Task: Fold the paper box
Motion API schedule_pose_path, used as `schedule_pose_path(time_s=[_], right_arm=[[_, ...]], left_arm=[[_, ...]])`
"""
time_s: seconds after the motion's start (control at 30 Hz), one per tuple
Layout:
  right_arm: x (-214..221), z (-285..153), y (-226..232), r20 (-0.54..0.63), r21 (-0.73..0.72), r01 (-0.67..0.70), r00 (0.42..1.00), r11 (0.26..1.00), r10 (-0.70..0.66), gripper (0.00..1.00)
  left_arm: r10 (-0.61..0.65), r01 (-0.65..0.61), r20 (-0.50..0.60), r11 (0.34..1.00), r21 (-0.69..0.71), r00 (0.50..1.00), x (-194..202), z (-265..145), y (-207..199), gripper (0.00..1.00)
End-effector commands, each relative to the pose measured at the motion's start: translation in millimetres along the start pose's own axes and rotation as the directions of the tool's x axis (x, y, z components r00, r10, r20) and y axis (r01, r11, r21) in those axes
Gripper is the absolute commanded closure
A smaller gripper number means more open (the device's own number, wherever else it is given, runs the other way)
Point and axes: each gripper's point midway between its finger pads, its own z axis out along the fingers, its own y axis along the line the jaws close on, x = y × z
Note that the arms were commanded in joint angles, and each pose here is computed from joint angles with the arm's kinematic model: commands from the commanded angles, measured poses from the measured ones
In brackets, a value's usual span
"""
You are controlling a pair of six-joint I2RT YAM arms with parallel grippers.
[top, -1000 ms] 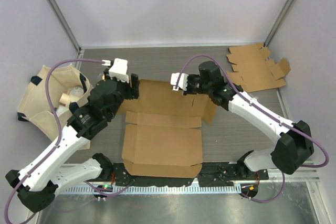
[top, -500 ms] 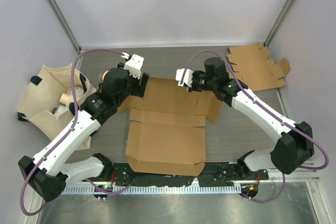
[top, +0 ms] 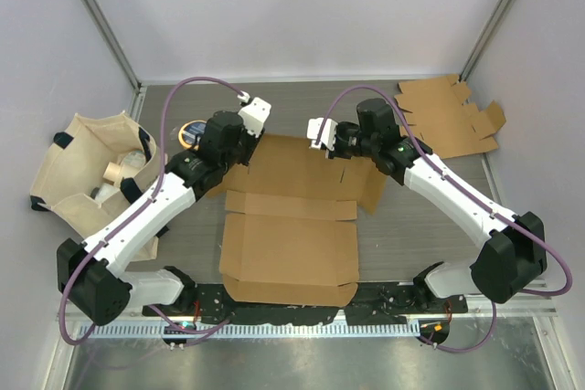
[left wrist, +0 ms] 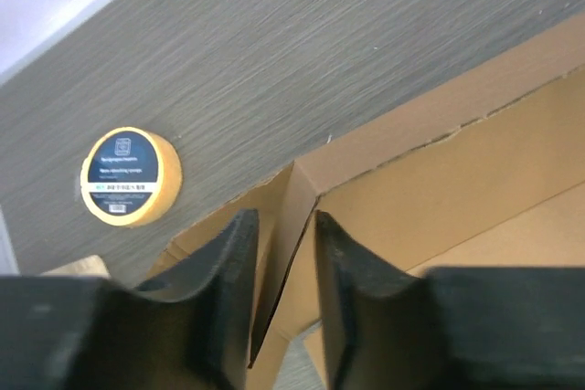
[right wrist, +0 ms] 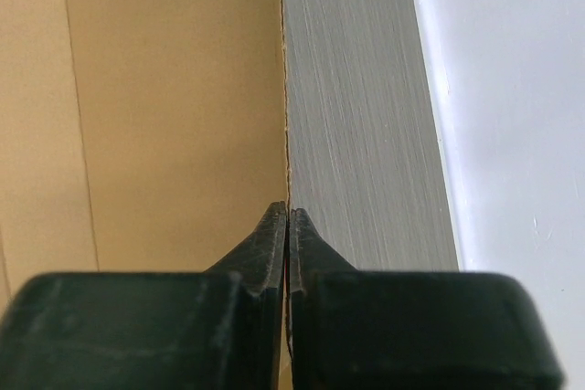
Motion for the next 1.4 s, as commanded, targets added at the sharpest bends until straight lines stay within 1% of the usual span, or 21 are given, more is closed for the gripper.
schedule_pose_path(time_s=[0.0,0.1,0.13,0.2,0.3,0.43,0.5,0.53,0.57,0.6,0.63,0.67,0.7,0.73,0.83,0.87,0.93,1.0,1.07,1.2,1.37], right_arm=[[-29,-9,-28,0.087,0.106,-0.003,0.996,0.994,-0.006,0.87],[-33,-5,-35,0.104,0.135,-0.023,0.995,0.991,0.009,0.61],[-36,-3,-38,0.114,0.147,-0.019,0.993,0.989,0.002,0.58],[-41,1,-39,0.125,0.137,-0.009,0.992,0.990,-0.009,0.53],[-49,9,-36,0.150,0.089,0.011,0.988,0.996,-0.025,0.52],[-44,23,-36,0.147,0.077,-0.001,0.989,0.997,-0.011,0.50],[-34,35,-37,0.127,0.081,-0.051,0.991,0.995,0.040,0.46],[-30,39,-39,0.120,0.084,-0.071,0.991,0.994,0.061,0.45],[-24,48,-38,0.110,0.077,-0.138,0.985,0.987,0.129,0.45],[-22,52,-40,0.110,0.090,-0.187,0.978,0.978,0.176,0.44],[-22,54,-48,0.130,0.123,-0.242,0.965,0.963,0.226,0.43],[-19,55,-59,0.141,0.172,-0.291,0.953,0.941,0.268,0.43],[-15,58,-61,0.157,0.190,-0.408,0.911,0.893,0.382,0.41],[-11,57,-70,0.173,0.233,-0.456,0.889,0.859,0.424,0.41],[7,53,-80,0.176,0.287,-0.560,0.829,0.777,0.532,0.38],[15,51,-83,0.178,0.285,-0.585,0.810,0.759,0.558,0.36],[24,53,-81,0.166,0.263,-0.612,0.790,0.746,0.590,0.36],[35,51,-85,0.166,0.248,-0.630,0.776,0.736,0.608,0.36],[39,51,-85,0.162,0.210,-0.644,0.765,0.735,0.624,0.36],[49,51,-87,0.163,0.174,-0.640,0.768,0.748,0.620,0.36],[57,72,-79,0.136,0.098,-0.600,0.798,0.794,0.587,0.36]], left_arm=[[-0.012,0.015,0.145,1.000,-0.016,0.989,-40,-8,10,0.73],[0.002,0.000,0.200,1.000,-0.007,0.980,-44,-14,9,0.87],[0.010,-0.011,0.214,1.000,0.004,0.977,-44,-16,7,0.89],[0.033,-0.035,0.250,0.999,0.005,0.968,-43,-20,6,0.91],[0.039,-0.041,0.273,0.999,0.000,0.961,-41,-24,7,0.94],[0.043,-0.043,0.253,0.999,-0.006,0.967,-35,-20,7,0.97],[0.000,0.005,0.204,1.000,-0.024,0.979,-29,-18,11,0.85],[-0.033,0.040,0.172,0.999,-0.034,0.985,-25,-14,11,0.74],[-0.128,0.136,0.167,0.990,-0.032,0.978,-30,-14,11,0.53],[-0.168,0.177,0.135,0.983,-0.056,0.977,-24,-11,13,0.44],[-0.231,0.238,0.091,0.968,-0.074,0.969,-15,0,11,0.37],[-0.340,0.346,0.080,0.935,-0.076,0.937,-15,5,10,0.31],[-0.396,0.397,0.035,0.913,-0.088,0.918,-6,12,8,0.29],[-0.438,0.433,-0.021,0.894,-0.111,0.899,10,30,8,0.23],[-0.554,0.543,-0.065,0.829,-0.132,0.830,20,60,16,0.20],[-0.576,0.557,-0.124,0.816,-0.156,0.808,39,82,15,0.20],[-0.645,0.624,-0.144,0.763,-0.169,0.750,41,101,29,0.21],[-0.674,0.645,-0.195,0.739,-0.197,0.712,64,130,32,0.22],[-0.682,0.664,-0.190,0.732,-0.155,0.707,65,158,37,0.26],[-0.649,0.639,-0.200,0.760,-0.120,0.734,71,191,39,0.27],[-0.606,0.608,-0.217,0.791,-0.063,0.765,72,211,36,0.34]])
